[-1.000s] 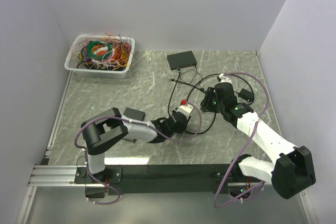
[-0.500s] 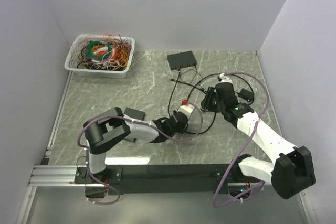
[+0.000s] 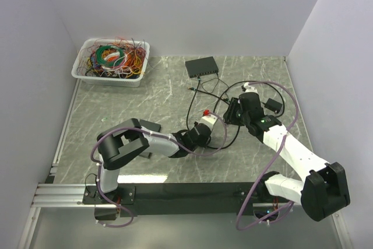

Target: Insert the plug into the switch port

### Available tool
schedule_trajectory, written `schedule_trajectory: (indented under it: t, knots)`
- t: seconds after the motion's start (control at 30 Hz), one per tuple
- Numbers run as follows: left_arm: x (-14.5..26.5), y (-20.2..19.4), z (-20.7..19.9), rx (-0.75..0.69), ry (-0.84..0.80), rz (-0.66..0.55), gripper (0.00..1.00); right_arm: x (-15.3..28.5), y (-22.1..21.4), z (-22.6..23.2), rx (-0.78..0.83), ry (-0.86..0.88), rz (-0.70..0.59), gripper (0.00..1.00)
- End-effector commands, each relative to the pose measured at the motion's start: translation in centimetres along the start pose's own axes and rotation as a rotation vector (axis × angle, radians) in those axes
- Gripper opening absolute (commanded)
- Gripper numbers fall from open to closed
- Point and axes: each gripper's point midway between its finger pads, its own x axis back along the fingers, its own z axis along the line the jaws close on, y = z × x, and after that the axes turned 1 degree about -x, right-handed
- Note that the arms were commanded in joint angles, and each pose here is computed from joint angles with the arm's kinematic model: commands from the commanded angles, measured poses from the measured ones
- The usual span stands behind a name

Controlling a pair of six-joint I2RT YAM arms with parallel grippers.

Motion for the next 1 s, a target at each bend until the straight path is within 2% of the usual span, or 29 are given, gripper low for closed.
schedule_trajectory:
  t: [0.0,0.2,0.33,0.4,0.43,0.47,0.57,0.77,0.97]
  knots:
    - [0.0,-0.1,0.1,-0.001,0.004,0.004,0.01,0.2,1.1,0.2,0.002,0.016,-0.043,0.45]
    - [1.5,0.9,0.4,0.018,-0.022,-0.022,0.01,0.4,1.3,0.6,0.011,0.039,-0.055,0.44]
    - [3.4,3.1,0.8,0.103,-0.136,-0.029,0.01,2.5,2.4,2.1,0.049,0.124,-0.107,0.44]
    - [4.4,3.6,1.8,0.148,-0.196,-0.016,0.01,3.5,2.8,2.8,0.066,0.159,-0.140,0.50]
    - [5.7,5.5,2.1,0.182,-0.228,-0.053,0.01,4.5,3.2,3.5,0.084,0.192,-0.176,0.53]
    - [6.3,5.9,2.6,0.202,-0.244,-0.052,0.01,5.1,3.4,4.1,0.097,0.214,-0.200,0.62]
    - [8.8,8.3,3.5,0.269,-0.344,-0.067,0.01,7.1,3.5,6.7,0.156,0.337,-0.258,0.75]
    - [13.4,10.7,4.7,0.375,-0.522,-0.034,0.01,11.8,2.2,12.0,0.314,0.620,-0.353,0.78]
    - [18.9,12.0,4.9,0.479,-0.660,-0.043,0.01,14.7,2.9,13.3,0.393,0.723,-0.472,0.78]
